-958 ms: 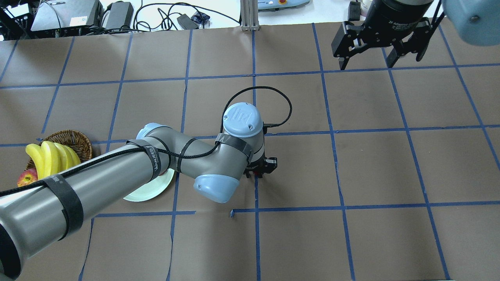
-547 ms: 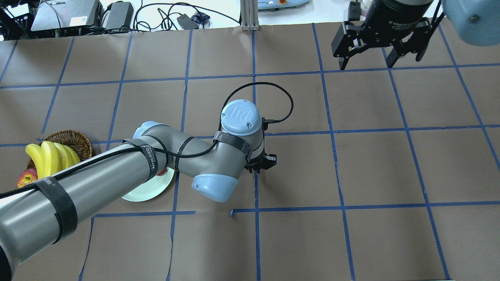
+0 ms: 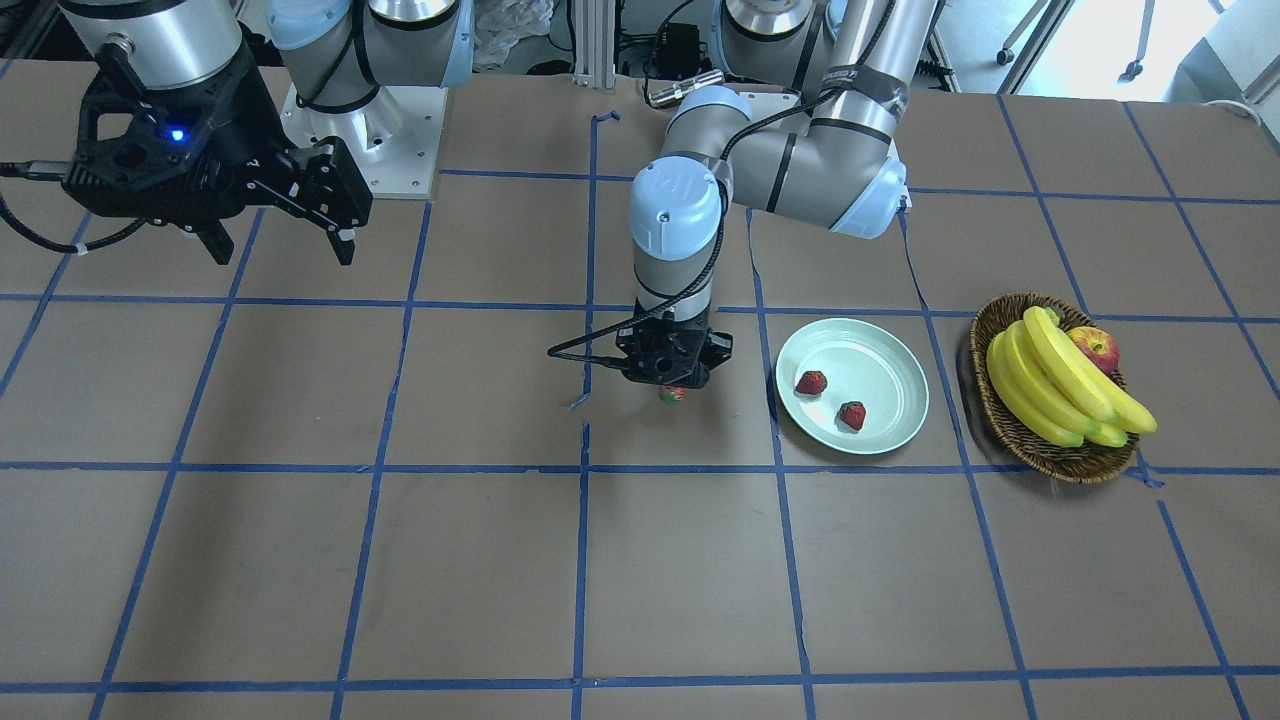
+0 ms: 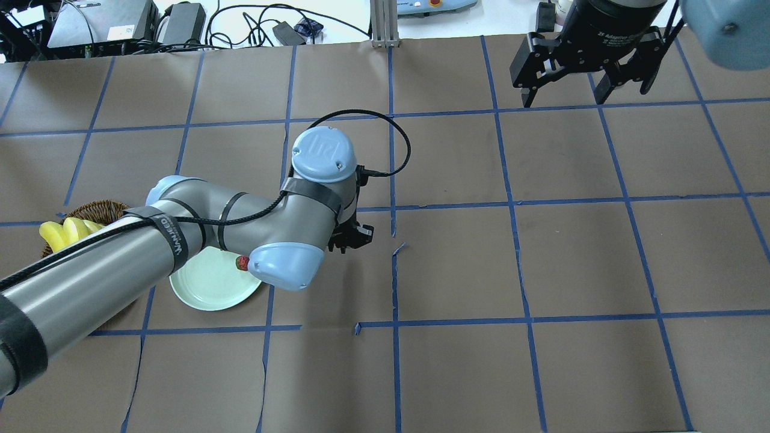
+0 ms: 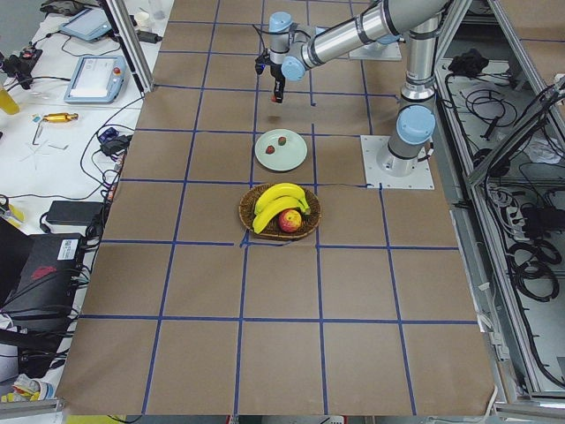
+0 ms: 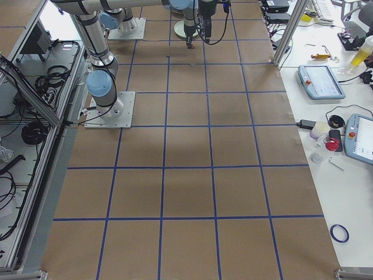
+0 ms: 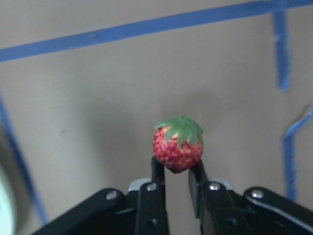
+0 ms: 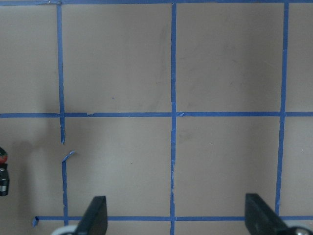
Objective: Collect all strawberries into plate
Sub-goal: 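Carry the strawberry onto the plate and release it with the left gripper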
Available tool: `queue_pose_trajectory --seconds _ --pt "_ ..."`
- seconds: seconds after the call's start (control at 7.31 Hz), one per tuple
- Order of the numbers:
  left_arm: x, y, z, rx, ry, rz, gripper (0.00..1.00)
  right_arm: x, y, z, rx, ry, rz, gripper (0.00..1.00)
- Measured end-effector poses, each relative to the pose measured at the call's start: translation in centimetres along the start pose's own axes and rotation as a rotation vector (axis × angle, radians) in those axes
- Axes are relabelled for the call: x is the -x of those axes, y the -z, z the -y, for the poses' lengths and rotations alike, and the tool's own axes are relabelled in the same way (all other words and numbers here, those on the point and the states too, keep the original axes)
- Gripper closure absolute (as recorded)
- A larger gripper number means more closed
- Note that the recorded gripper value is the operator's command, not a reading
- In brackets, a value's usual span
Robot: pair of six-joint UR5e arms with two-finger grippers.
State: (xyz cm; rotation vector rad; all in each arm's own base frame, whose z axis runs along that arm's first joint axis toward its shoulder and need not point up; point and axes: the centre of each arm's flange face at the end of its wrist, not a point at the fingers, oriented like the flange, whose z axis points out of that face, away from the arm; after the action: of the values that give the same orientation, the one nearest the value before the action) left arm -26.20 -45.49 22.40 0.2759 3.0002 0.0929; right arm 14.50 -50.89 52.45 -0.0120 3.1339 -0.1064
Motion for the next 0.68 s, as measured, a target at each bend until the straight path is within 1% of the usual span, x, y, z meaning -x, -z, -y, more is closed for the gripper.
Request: queue_pose_trajectory --seconds 0.14,0.27,0.41,0.55,0.68 --pt "3.4 0.2 -0.8 0.074 -0.033 0.026 0.94 0.0 0.0 0.0 0.001 0.000 0.000 0.00" --pt "6.9 -0.2 -1.8 0.142 -0.062 0.053 0.87 0.0 -0.1 0.0 0.001 0.000 0.000 0.00" --pt "10.7 -1.1 -2.9 0.197 -0.082 0.072 0.81 0.0 -0.1 0.0 0.001 0.000 0.000 0.00" --pt "14.1 -2.0 -3.7 0.238 -0.079 0.070 0.60 0.0 -0.1 0.0 0.001 0.000 0.000 0.00" --pt "17.0 -2.9 -4.2 0.266 -0.066 0.052 0.11 0.0 -0.1 0.0 0.001 0.000 0.000 0.00"
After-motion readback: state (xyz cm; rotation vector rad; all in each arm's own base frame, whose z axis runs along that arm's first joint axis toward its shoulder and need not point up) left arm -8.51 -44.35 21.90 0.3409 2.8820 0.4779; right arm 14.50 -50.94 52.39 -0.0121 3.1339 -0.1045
